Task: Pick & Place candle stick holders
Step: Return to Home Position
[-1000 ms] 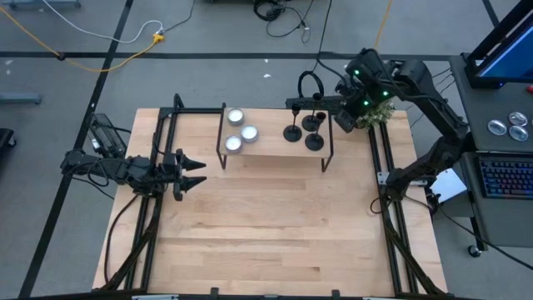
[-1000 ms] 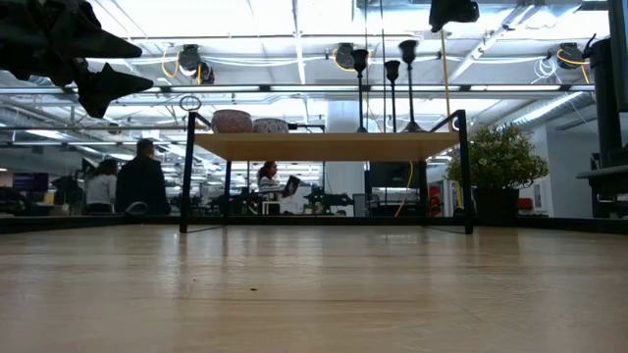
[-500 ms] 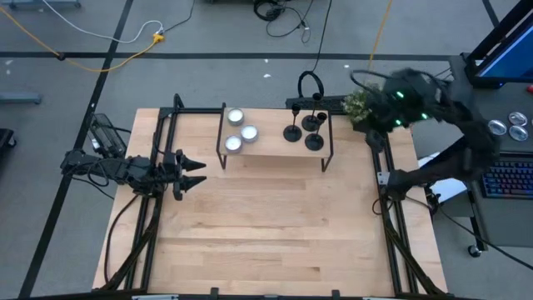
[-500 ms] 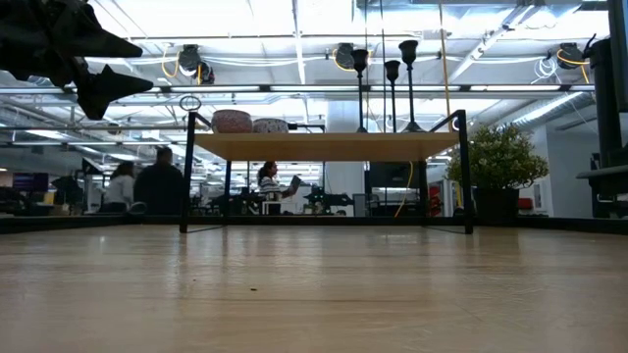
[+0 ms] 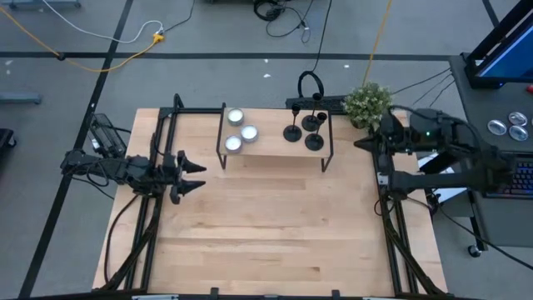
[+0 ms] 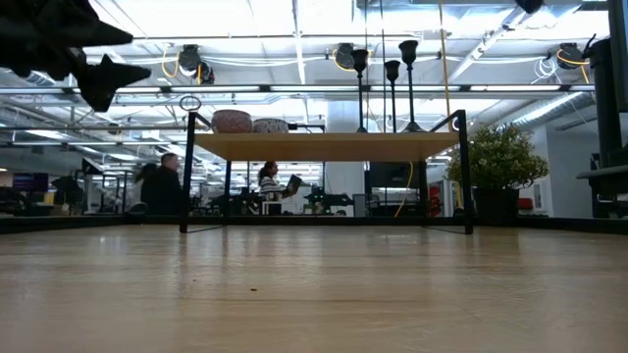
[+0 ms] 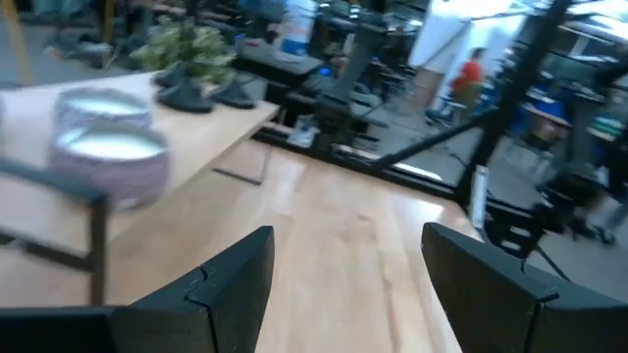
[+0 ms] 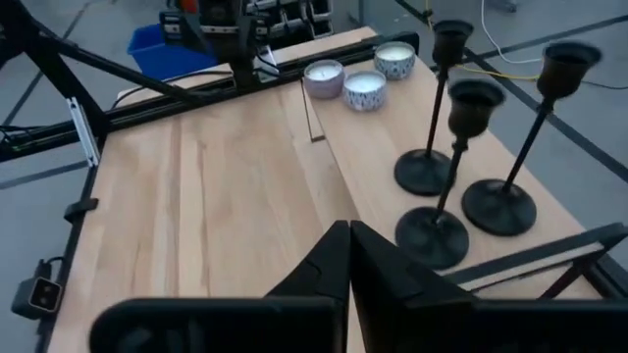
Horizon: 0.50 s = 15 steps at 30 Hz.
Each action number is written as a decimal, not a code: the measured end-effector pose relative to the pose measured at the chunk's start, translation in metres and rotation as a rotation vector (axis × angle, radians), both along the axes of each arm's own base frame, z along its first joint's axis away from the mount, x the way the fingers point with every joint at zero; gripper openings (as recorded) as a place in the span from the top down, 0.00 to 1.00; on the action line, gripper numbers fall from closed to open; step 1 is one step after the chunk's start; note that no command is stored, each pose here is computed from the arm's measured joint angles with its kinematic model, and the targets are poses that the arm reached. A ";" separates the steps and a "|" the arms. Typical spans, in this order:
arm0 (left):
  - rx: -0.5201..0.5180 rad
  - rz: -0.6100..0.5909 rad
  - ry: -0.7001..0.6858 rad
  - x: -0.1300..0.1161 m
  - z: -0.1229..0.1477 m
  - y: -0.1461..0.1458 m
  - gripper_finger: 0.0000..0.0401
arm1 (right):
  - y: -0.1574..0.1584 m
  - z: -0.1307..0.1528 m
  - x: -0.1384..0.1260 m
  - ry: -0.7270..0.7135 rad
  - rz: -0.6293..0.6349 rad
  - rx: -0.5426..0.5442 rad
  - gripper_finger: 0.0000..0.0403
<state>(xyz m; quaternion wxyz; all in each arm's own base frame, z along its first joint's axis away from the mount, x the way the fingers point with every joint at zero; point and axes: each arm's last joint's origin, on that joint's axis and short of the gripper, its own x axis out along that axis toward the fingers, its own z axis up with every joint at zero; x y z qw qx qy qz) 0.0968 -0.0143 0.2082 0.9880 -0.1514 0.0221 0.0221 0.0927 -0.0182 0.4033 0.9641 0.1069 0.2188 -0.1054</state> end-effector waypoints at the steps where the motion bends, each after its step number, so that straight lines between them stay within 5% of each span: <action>1: 0.015 -0.018 -0.008 0.000 0.001 -0.001 0.34 | 0.000 -0.005 -0.002 -0.005 0.001 -0.001 1.00; 15: 0.091 -0.055 -0.027 0.000 0.003 -0.002 0.34 | 0.004 -0.075 -0.017 -0.151 0.012 -0.051 1.00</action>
